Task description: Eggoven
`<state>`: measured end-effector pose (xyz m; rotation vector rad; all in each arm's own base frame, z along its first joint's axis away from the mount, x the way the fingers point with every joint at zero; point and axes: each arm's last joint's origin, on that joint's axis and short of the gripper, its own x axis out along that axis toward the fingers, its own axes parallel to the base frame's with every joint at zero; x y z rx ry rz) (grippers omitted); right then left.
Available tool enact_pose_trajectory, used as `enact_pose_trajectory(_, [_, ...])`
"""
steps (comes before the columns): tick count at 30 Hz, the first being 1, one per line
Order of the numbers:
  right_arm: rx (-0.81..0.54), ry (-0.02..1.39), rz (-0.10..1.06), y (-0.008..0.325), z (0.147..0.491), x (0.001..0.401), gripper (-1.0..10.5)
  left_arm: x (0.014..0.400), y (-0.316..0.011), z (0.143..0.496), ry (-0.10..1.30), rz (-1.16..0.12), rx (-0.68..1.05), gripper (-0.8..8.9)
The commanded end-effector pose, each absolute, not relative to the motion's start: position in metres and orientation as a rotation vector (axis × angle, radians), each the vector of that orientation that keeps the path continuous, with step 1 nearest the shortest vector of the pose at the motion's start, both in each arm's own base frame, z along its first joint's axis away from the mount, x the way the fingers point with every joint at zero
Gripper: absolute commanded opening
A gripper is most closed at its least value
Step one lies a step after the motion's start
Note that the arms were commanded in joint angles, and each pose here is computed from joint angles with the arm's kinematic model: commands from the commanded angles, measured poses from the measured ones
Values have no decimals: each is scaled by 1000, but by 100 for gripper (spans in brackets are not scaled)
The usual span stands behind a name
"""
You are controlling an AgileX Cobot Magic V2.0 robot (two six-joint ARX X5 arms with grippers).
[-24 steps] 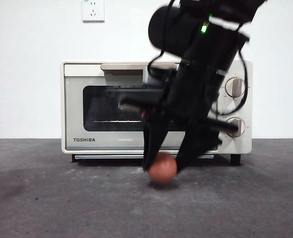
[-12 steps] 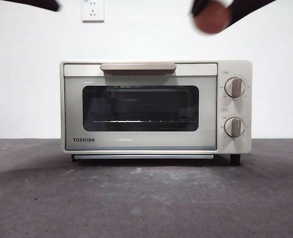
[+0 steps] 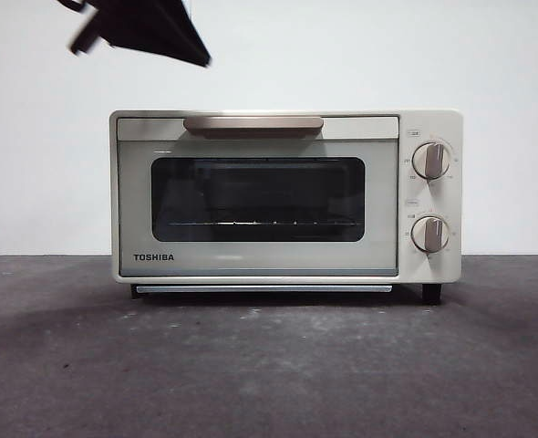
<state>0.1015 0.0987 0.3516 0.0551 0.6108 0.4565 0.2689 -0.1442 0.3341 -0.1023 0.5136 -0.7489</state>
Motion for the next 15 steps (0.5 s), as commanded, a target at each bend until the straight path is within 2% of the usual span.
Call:
enact_pose_trajectory(1, [60, 590, 465, 96, 357, 98, 3, 282, -159, 334, 502, -768, -55, 7])
enact_pose_trajectory(7, [72, 560, 456, 90, 360, 92, 3, 297, -178, 317, 538, -762, -16, 7])
enact_pose_trajectory(15, [58, 559, 450, 89, 360, 92, 3, 304, -188, 299, 580, -733, 31, 7])
